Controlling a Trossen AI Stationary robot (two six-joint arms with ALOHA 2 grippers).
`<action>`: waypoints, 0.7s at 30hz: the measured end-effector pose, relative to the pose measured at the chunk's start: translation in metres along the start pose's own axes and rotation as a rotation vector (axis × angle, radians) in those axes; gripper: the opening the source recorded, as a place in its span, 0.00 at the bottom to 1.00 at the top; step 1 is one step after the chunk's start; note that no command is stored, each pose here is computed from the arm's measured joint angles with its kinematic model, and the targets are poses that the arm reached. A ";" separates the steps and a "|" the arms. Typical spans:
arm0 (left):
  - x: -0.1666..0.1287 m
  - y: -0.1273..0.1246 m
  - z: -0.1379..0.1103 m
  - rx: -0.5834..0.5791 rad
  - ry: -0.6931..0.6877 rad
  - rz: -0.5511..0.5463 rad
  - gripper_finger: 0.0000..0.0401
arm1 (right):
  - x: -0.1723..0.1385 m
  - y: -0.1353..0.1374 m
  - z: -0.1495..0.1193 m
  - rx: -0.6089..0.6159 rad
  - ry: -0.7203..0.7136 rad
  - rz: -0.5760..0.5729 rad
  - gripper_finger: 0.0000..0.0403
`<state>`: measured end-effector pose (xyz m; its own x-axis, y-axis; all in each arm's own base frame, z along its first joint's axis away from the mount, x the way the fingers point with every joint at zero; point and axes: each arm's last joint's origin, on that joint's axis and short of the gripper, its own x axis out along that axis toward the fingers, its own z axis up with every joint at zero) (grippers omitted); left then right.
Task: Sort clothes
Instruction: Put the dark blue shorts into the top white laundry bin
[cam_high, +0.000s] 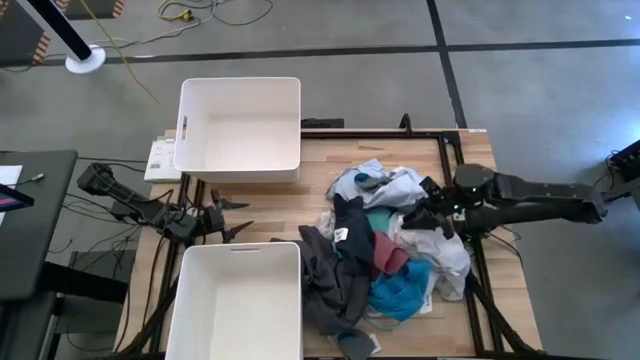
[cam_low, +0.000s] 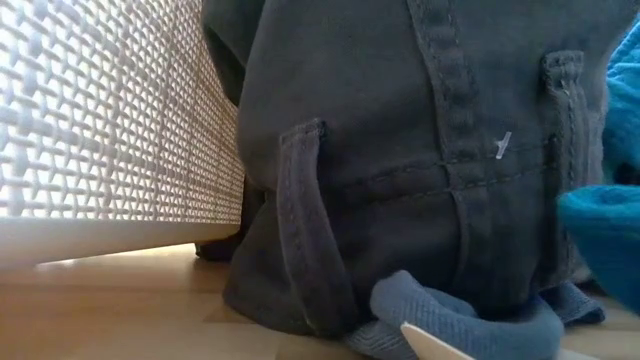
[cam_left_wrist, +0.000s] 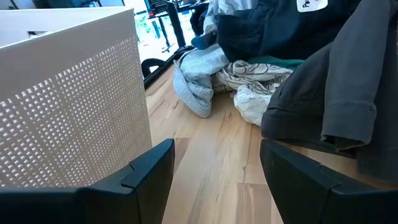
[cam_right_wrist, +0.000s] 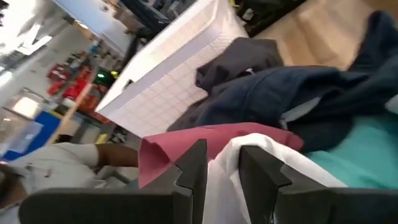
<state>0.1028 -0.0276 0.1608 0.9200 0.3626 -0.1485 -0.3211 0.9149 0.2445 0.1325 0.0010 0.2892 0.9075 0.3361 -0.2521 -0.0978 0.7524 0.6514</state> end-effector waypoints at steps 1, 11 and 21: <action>0.000 0.000 0.000 0.000 0.000 0.000 0.58 | -0.003 0.001 0.002 -0.004 0.004 -0.016 0.27; 0.000 0.000 0.000 0.000 0.000 0.000 0.58 | -0.031 0.007 0.010 0.069 0.116 -0.206 0.27; 0.000 0.000 0.000 0.000 0.000 0.000 0.58 | -0.030 0.000 -0.005 0.208 0.280 -0.299 0.27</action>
<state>0.1028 -0.0276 0.1609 0.9201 0.3627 -0.1483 -0.3213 0.9149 0.2443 0.1032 -0.0061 0.2927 0.7351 0.2836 -0.6158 0.2616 0.7193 0.6436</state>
